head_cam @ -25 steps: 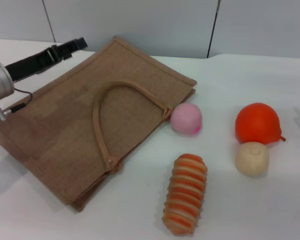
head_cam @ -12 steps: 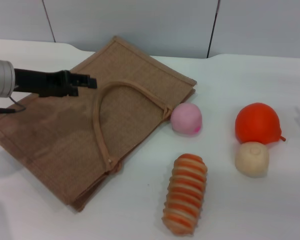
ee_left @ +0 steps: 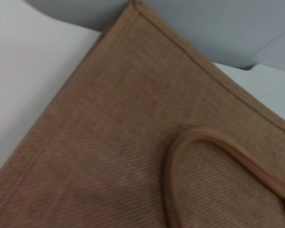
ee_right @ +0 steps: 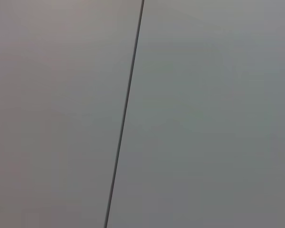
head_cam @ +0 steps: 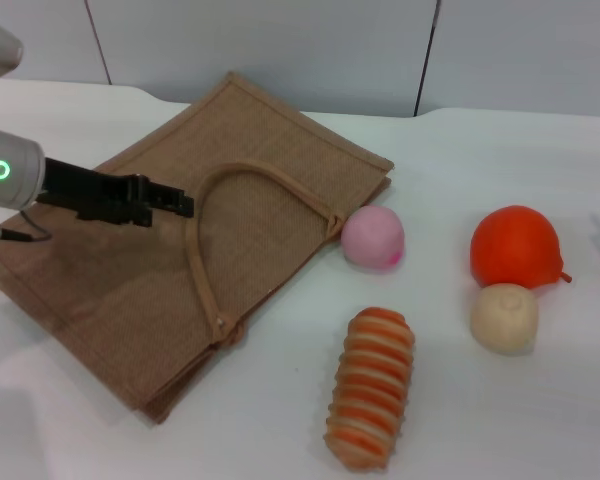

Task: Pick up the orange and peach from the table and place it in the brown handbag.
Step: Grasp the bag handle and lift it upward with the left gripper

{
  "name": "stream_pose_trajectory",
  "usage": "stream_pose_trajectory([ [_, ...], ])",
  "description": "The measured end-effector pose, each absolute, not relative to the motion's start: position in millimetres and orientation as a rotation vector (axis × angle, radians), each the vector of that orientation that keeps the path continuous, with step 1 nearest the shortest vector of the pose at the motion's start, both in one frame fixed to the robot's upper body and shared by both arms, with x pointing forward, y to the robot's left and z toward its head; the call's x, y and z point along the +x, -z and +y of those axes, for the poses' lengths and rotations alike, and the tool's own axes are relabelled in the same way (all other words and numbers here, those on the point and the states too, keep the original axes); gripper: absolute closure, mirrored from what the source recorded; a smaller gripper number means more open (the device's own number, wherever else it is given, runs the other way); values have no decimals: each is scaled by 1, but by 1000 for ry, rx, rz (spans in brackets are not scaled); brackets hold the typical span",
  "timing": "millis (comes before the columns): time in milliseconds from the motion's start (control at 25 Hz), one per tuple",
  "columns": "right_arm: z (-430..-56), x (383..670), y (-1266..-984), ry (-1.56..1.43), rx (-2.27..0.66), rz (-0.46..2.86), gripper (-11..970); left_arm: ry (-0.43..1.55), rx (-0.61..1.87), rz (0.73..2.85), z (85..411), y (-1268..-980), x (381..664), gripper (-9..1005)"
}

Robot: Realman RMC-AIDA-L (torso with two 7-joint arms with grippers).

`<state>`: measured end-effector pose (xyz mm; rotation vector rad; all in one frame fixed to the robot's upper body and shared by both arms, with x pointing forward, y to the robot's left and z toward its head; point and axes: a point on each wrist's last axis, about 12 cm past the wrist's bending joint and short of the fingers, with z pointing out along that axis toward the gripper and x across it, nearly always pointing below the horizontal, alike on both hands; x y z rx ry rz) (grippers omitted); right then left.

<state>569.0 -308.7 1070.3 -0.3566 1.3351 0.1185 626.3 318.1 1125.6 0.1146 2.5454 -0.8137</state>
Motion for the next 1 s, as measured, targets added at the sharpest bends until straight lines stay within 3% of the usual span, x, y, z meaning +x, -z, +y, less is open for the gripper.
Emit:
stream_pose_trajectory([
  [1000, -306, 571, -1072, -125, -358, 1329, 275, 664, 282, 2610, 285, -1120, 643, 228],
])
